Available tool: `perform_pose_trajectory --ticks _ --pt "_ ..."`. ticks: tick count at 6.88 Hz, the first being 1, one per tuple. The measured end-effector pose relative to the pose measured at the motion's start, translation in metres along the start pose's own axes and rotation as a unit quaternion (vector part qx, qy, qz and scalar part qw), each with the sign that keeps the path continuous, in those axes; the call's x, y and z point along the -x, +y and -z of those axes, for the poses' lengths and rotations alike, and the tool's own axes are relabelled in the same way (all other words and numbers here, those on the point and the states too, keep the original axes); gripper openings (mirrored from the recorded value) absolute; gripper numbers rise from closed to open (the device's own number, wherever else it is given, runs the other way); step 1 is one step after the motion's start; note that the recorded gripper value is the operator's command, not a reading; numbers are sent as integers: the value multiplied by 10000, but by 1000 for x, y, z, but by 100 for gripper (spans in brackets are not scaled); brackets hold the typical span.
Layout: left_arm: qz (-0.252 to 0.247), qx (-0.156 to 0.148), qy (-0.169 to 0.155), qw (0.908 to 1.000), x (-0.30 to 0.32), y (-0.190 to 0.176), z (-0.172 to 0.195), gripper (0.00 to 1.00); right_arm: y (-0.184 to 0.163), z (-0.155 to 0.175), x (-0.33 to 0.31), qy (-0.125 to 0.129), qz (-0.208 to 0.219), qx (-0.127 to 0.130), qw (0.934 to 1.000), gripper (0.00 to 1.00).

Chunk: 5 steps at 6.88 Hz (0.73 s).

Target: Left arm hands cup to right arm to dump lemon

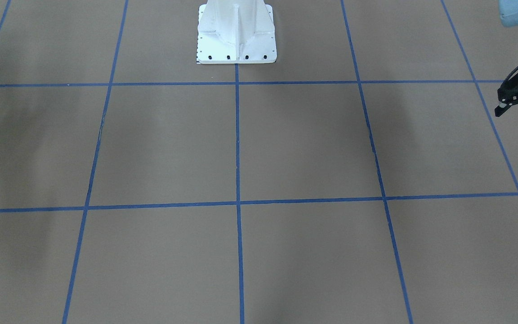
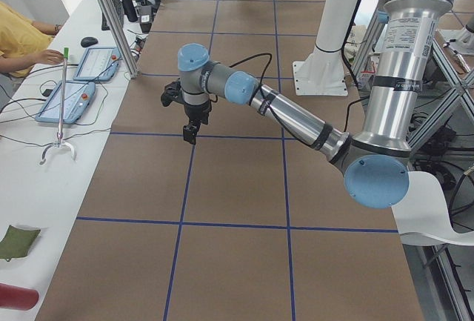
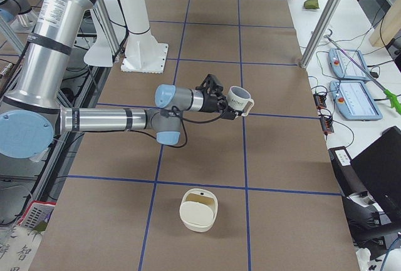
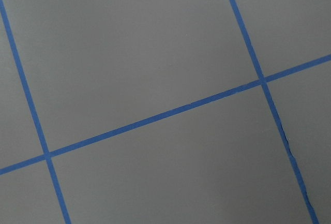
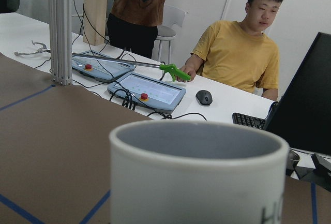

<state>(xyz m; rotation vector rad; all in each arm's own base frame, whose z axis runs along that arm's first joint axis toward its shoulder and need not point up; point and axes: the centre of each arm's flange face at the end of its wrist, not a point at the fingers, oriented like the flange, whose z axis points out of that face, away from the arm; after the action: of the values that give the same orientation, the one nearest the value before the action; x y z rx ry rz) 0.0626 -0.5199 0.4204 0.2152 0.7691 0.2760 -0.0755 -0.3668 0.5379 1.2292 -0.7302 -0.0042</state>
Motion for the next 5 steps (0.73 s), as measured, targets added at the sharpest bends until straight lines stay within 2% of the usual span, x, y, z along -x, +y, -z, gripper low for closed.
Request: perform_pose_trajectory --ticks 2,3,4,5 --pt "1 -15 3 10000 -1 -1 1 100 57 41 -43 26 -435 -123 9990 0" --pt "9 -25 4 10000 -1 -1 2 100 81 57 -59 -38 -929 -227 9954 0" --pt "13 -36 5 10000 -2 -2 3 100 100 70 -71 -151 -1446 -359 9887 0" --pt "11 -47 9 10000 -3 -3 4 100 115 84 -80 -318 -2116 -517 9755 0"
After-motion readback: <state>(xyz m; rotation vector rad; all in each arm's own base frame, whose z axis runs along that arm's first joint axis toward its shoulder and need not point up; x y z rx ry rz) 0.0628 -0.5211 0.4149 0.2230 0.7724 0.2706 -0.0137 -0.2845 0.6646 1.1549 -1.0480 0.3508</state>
